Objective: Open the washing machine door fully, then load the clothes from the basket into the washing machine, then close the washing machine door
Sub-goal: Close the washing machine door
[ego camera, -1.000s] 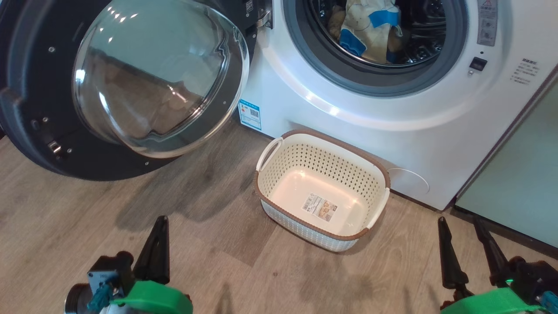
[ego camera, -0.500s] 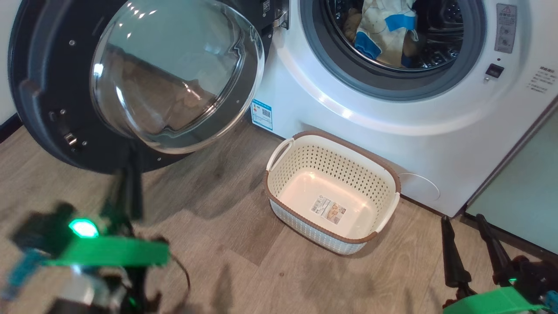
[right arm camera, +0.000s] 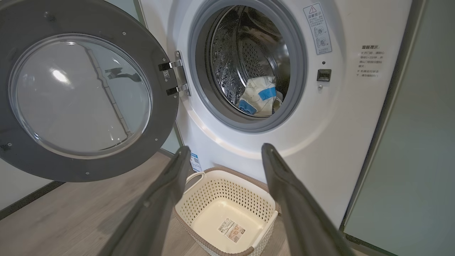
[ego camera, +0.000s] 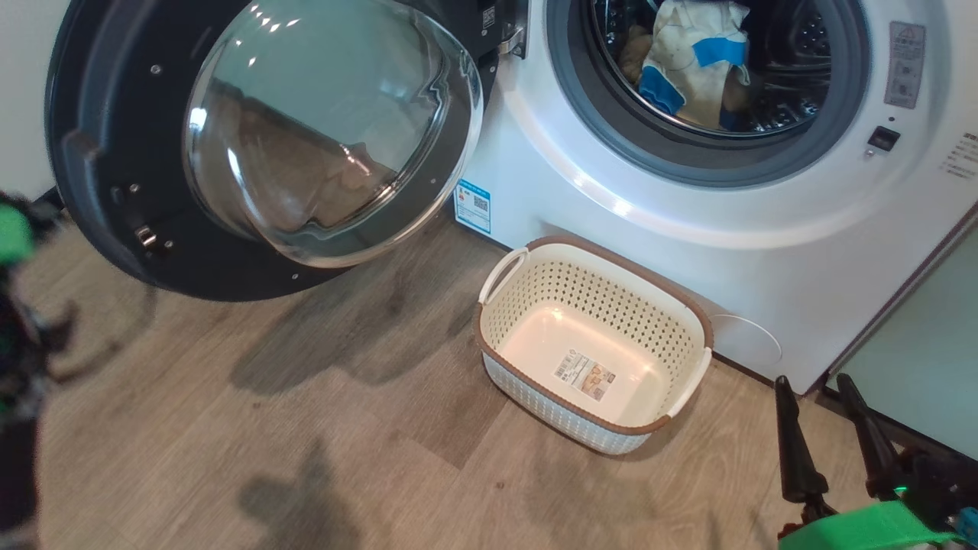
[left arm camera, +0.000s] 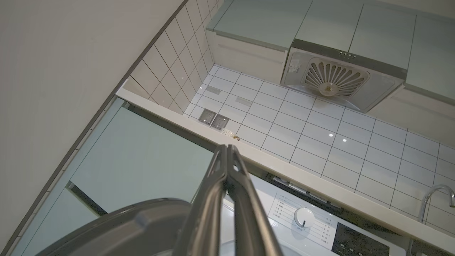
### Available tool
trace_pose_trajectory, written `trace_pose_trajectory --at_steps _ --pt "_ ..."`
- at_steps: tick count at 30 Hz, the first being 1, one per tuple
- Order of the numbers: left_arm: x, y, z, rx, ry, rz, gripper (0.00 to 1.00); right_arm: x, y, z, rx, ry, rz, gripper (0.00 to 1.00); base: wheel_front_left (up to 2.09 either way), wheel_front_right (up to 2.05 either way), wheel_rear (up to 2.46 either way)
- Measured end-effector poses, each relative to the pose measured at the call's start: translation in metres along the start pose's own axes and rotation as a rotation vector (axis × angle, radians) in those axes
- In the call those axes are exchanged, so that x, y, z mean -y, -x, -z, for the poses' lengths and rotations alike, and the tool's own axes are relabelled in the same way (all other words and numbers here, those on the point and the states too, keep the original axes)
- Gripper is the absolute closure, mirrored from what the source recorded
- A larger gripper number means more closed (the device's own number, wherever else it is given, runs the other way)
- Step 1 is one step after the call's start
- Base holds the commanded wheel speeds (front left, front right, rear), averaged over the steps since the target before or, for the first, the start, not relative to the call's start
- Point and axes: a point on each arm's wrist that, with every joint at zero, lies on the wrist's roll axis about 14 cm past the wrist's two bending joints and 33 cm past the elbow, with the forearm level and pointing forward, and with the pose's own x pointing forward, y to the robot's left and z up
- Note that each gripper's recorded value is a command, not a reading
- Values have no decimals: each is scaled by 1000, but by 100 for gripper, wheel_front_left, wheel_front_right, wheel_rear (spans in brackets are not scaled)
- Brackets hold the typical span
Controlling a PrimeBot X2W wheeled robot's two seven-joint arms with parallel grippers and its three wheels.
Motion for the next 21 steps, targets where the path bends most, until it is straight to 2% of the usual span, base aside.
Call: trace_pose_trajectory --at_steps 4,10,11,13,15,21 --pt "-22 -26 -13 3 52 -46 100 -4 -1 1 -2 -1 -12 0 0 0 0" --pt "-75 -49 -15 -45 146 -186 100 -7 -2 0 -1 0 -22 0 0 0 0" --pt "-85 -49 -13 -65 126 -212 100 -7 -2 0 -1 0 -22 0 0 0 0" --pt "-104 -50 -7 -86 168 -268 100 -8 -1 1 -3 -1 -22 0 0 0 0" --pt "-123 -47 0 -121 163 -326 100 -8 0 1 -3 -2 -23 0 0 0 0" --pt "-166 -36 27 -196 255 -475 100 -5 2 1 -6 -3 -12 0 0 0 0"
